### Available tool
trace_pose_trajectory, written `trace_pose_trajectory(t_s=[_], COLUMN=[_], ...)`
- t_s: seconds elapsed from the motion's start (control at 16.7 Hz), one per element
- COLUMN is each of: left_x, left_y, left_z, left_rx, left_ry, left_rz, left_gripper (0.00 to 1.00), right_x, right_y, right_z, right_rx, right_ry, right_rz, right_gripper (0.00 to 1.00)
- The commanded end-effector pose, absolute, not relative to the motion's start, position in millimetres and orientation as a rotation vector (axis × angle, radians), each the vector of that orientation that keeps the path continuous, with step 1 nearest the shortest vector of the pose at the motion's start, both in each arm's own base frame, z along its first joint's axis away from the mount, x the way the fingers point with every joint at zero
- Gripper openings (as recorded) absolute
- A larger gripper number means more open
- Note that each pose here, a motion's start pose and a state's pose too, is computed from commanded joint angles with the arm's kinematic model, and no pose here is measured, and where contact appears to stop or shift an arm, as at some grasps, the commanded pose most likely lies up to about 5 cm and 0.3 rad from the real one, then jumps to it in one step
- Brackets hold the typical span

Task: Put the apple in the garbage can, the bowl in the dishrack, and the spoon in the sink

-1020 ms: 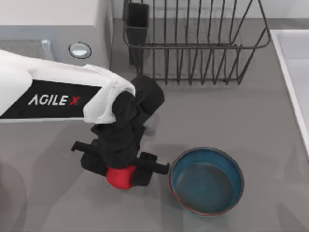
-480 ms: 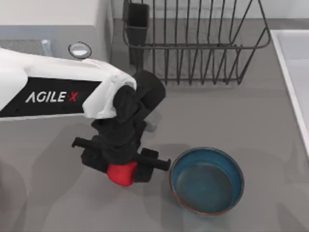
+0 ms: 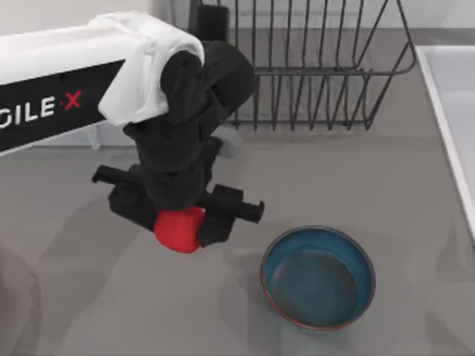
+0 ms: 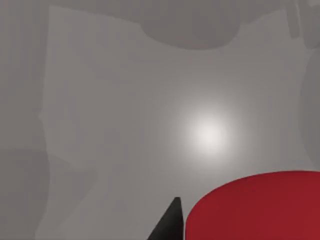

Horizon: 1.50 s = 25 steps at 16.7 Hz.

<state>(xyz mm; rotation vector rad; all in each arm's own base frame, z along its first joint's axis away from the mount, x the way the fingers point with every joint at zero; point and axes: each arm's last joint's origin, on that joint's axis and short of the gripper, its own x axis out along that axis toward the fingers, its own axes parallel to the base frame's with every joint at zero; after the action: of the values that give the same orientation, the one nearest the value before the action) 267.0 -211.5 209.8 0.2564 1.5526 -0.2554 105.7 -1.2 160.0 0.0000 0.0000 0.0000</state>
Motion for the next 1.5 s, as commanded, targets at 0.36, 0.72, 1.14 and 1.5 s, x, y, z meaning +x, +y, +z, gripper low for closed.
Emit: trace_pose_trajectory(t_s=[0.36,0.72,1.14,1.5], left_x=[267,295,288,246], left_y=[-210,-141,29,95], left_z=[212,227,254,273], left_rx=[0.254,-0.055,-0.763,-1.139], left_ry=[1.554,1.59,1.502,1.314], left_rz=[-0.252,0.075,0.838,1.199], left_gripper=[0.0,0.0,0.0,0.0], right_x=[106,106,106,106], right_y=[-1,-1,-1,-1], right_z=[160,160,160,160], right_rx=[0.0,0.0,0.0,0.0], right_ry=[0.0,0.0,0.0,0.0], right_rz=[0.0,0.0,0.0,0.0], right_gripper=[1.0,1.0,1.0,1.0])
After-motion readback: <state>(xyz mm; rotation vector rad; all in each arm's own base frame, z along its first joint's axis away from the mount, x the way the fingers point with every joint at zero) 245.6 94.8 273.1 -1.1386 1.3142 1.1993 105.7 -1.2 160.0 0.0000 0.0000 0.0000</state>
